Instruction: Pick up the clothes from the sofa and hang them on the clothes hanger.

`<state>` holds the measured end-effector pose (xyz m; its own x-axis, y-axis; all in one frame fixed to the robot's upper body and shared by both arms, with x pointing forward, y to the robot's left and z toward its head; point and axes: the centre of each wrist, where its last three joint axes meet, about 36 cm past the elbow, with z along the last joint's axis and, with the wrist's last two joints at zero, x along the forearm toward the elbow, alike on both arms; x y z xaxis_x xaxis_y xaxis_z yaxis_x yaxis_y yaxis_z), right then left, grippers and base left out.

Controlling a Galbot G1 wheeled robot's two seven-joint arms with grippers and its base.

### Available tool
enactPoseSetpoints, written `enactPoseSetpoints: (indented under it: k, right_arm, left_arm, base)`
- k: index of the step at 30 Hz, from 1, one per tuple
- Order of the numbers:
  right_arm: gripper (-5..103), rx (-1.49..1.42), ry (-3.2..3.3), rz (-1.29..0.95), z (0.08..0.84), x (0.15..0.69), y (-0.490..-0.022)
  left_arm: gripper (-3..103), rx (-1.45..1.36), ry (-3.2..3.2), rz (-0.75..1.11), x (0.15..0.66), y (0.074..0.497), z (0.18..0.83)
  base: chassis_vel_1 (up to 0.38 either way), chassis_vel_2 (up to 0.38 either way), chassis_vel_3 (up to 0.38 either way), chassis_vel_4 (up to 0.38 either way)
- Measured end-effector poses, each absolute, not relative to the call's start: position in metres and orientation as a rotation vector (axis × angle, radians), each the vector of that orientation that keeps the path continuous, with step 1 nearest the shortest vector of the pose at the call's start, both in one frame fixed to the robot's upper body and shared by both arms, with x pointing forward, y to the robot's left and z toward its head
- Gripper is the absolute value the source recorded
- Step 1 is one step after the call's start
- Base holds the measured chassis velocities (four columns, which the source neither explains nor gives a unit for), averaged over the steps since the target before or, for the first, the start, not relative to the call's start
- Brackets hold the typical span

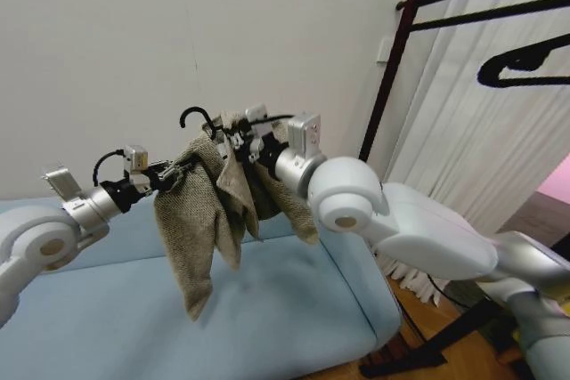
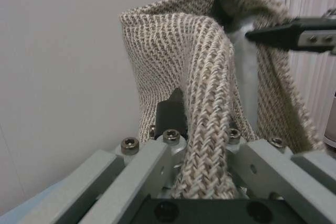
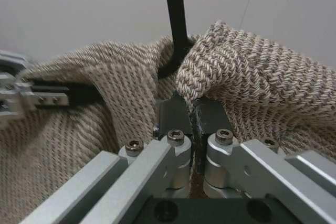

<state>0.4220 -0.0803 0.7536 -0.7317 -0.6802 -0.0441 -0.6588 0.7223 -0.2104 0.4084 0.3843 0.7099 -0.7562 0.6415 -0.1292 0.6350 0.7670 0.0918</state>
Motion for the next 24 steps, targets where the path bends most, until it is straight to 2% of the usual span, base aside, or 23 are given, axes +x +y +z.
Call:
enactPoseSetpoints:
  k: [10,11,12,14,15,16,21,24]
  right_arm:
    - [1,-1.157,2.825,-0.373,0.722,0.411,-0.081]
    - [-2,-1.154,2.826,-0.375,0.720,0.410,-0.080]
    - [3,-1.149,2.824,-0.371,0.721,0.411,-0.079]
    - [3,-1.144,2.823,-0.368,0.723,0.412,-0.079]
    - [14,-1.125,2.818,-0.352,0.731,0.416,-0.079]
    - [14,-1.115,2.817,-0.340,0.736,0.418,-0.080]
    - [35,-1.055,2.828,-0.309,0.750,0.429,-0.088]
    - [40,-1.037,2.837,-0.311,0.750,0.430,-0.093]
  left_arm:
    - [5,1.011,2.805,0.066,0.408,0.385,0.712]
    - [5,1.013,2.803,0.066,0.408,0.385,0.713]
    - [5,1.014,2.803,0.065,0.407,0.385,0.713]
    - [5,1.015,2.803,0.065,0.407,0.385,0.713]
    - [5,1.015,2.803,0.065,0.407,0.385,0.713]
    - [5,1.018,2.802,0.065,0.407,0.385,0.713]
    - [5,1.037,2.783,0.059,0.407,0.385,0.715]
    - [5,1.043,2.774,0.053,0.407,0.387,0.715]
  base:
    - [0.000,0.000,0.000,0.000]
    - [0.000,0.000,0.000,0.000]
    - [0.000,0.000,0.000,0.000]
    - [0.000,0.000,0.000,0.000]
    - [0.000,0.000,0.000,0.000]
    - [0.000,0.000,0.000,0.000]
    - [0.000,0.000,0.000,0.000]
    - [0.000,0.000,0.000,0.000]
